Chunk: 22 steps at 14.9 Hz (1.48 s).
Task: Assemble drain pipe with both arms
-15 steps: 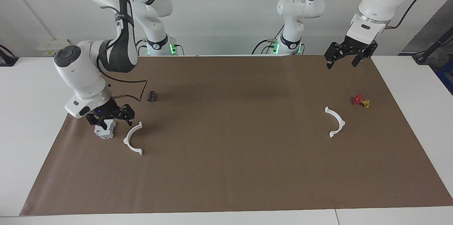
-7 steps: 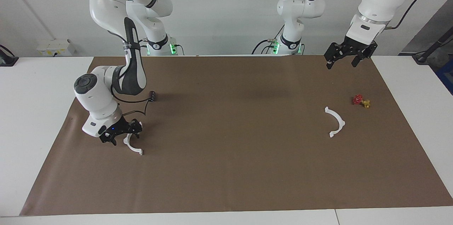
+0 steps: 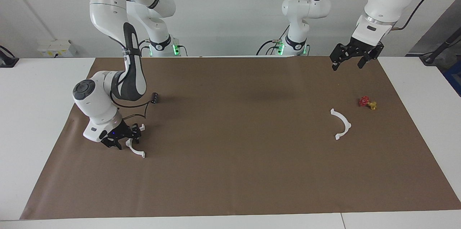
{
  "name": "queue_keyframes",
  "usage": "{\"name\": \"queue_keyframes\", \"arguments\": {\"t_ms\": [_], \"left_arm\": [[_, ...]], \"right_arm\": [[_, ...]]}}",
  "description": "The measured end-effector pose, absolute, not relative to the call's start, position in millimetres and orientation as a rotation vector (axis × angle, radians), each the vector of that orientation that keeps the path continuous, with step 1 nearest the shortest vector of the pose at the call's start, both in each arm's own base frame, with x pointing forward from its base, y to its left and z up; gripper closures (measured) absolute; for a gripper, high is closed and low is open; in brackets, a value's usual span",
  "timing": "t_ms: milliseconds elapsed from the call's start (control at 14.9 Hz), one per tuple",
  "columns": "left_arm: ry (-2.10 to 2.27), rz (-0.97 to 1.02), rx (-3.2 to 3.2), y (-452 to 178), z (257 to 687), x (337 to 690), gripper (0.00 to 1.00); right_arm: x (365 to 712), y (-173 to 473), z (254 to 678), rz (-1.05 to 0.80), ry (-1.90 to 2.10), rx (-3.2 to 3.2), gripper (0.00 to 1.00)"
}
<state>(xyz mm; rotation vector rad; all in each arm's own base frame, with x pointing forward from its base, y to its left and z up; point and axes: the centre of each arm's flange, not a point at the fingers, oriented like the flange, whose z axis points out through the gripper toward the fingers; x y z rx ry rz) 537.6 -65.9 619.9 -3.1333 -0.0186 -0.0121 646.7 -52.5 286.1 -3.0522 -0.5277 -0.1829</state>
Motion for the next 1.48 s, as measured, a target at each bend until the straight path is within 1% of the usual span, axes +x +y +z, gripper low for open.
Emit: {"name": "queue_keyframes", "arguments": {"t_ms": [202,269,403,538,672,807,1008,1143,1277,1479], "left_arm": [[-0.018,-0.013,-3.133,-66,619,538,0.0],[-0.018,-0.015,-3.133,-66,619,538,0.0],[-0.018,-0.015,-3.133,-66,618,538,0.0],[-0.018,-0.015,-3.133,-66,617,538,0.0],[-0.017,-0.015,-3.133,-66,617,538,0.0],[-0.017,-0.015,-3.133,-66,616,538,0.0],[-0.017,-0.015,-3.133,-67,616,538,0.0],[-0.017,-0.015,-3.133,-67,616,538,0.0],[-0.017,-0.015,-3.133,-67,616,538,0.0],[-0.017,-0.014,-3.133,-67,616,538,0.0]], "right_arm": [[649,-51,290,-0.204,-0.528,-3.054,0.72],[651,-48,292,-0.205,-0.521,-3.054,0.8],[656,-34,306,-0.168,-0.462,-3.046,0.8],[663,-4,336,-0.092,-0.39,-3.042,0.8],[664,46,368,-0.035,-0.321,-3.089,0.8],[657,109,381,-0.03,-0.253,-3.145,0.8],[642,178,376,-0.028,-0.231,-3.153,0.8],[636,215,369,-0.066,-0.231,-3.145,0.8],[628,257,354,-0.113,-0.264,-3.131,0.8],[616,304,331,-0.115,-0.264,-3.129,0.8]]}}
